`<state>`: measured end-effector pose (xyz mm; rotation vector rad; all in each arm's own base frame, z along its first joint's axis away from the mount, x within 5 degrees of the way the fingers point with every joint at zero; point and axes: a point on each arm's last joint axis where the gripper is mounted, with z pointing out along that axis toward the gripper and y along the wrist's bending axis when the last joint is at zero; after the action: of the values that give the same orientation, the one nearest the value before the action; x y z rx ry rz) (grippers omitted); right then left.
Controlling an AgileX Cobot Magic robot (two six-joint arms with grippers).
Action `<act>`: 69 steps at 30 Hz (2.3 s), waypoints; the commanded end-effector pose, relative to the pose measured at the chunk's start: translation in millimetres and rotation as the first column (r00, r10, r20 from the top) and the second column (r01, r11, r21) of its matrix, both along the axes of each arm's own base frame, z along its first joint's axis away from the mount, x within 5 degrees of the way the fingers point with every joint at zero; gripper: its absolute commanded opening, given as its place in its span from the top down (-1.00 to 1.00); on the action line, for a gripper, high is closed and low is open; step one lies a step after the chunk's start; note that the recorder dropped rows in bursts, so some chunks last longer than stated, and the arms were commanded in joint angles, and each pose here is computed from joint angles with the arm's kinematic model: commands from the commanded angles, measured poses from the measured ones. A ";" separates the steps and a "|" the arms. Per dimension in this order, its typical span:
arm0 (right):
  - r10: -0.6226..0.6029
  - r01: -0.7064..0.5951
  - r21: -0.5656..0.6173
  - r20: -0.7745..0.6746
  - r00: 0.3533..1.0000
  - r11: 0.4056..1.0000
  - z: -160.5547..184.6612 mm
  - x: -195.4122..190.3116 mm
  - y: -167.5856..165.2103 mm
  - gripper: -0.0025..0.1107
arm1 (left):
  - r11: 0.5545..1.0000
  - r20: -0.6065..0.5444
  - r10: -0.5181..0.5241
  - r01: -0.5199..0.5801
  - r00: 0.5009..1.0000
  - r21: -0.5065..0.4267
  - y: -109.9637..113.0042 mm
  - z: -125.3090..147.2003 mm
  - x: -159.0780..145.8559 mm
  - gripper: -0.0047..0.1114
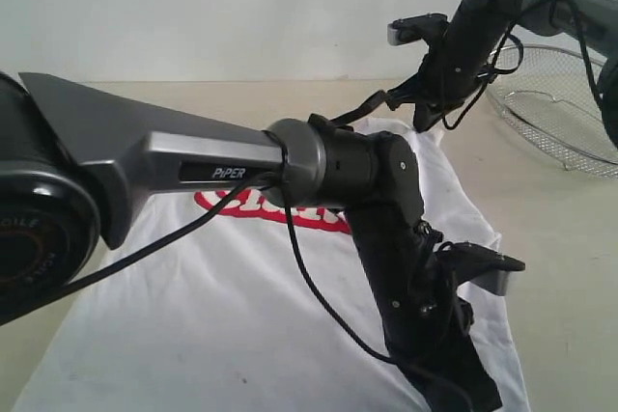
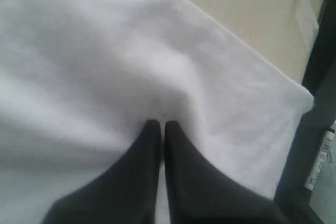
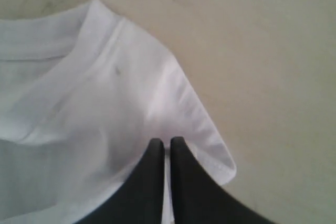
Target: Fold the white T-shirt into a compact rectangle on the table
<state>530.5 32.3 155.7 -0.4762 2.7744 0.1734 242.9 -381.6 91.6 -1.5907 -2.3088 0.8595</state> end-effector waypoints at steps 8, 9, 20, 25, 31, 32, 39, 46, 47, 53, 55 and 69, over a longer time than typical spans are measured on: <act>0.005 -0.007 -0.042 -0.040 0.999 0.999 -2.0 -3.3 -5.0 0.96 | 0.997 0.012 -0.042 0.041 0.999 0.060 2.1 -15.3 -6.1 0.84; 0.007 -0.010 -0.050 -0.045 0.999 0.999 1.4 -4.6 -5.6 0.96 | 0.997 0.019 -0.045 0.044 0.999 0.063 2.4 -15.6 -5.7 0.84; 0.007 -0.010 -0.032 -0.106 0.994 0.999 -13.2 -6.9 -3.1 0.96 | 0.998 0.034 -0.034 0.031 0.999 0.061 4.2 -16.2 -1.2 0.84; 0.002 -0.008 -0.042 -0.135 0.991 0.999 -32.9 -5.7 -3.9 0.96 | 0.998 0.034 -0.034 0.031 0.999 0.061 4.2 -16.2 -1.2 0.84; -0.035 0.036 -0.149 0.007 0.999 0.988 -34.6 7.6 -16.1 0.96 | 0.998 0.034 -0.034 0.031 0.999 0.061 4.2 -16.2 -1.2 0.84; -0.043 0.046 -0.164 0.026 0.999 0.985 -34.0 9.2 -18.6 0.96 | 0.998 0.034 -0.034 0.031 0.999 0.061 4.2 -16.2 -1.2 0.84; -0.130 0.168 -0.191 0.195 0.972 0.967 -28.0 23.0 -39.3 0.96 | 0.998 0.042 -0.027 0.024 0.999 0.057 4.0 -16.4 0.2 0.84; -0.151 0.205 -0.193 0.260 0.954 0.959 14.0 25.3 -41.7 0.96 | 1.000 0.078 -0.005 0.004 0.997 0.016 0.2 -8.3 5.6 0.84; -0.142 0.197 -0.187 0.272 0.952 0.962 24.5 24.6 -40.9 0.96 | 1.000 0.091 -0.006 0.006 0.996 0.000 -2.1 -2.6 7.5 0.84; -0.066 0.085 -0.116 0.158 0.985 0.990 73.8 -0.7 -29.5 0.96 | 0.992 0.203 0.033 -0.008 0.979 -0.123 -8.7 52.9 28.5 0.84; -0.045 0.054 -0.079 0.108 0.993 0.995 74.4 -5.8 -25.2 0.96 | 0.989 0.258 0.051 -0.013 0.965 -0.148 -0.9 75.0 39.5 0.84; 0.068 -0.064 0.034 -0.122 0.990 0.997 14.8 -29.2 23.1 0.96 | 0.847 0.518 0.442 -0.532 0.732 0.028 183.8 69.5 193.8 0.84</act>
<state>507.9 45.5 175.3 -0.5221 2.8493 0.2569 423.8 -218.1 170.7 -1.3445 -3.1101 0.3223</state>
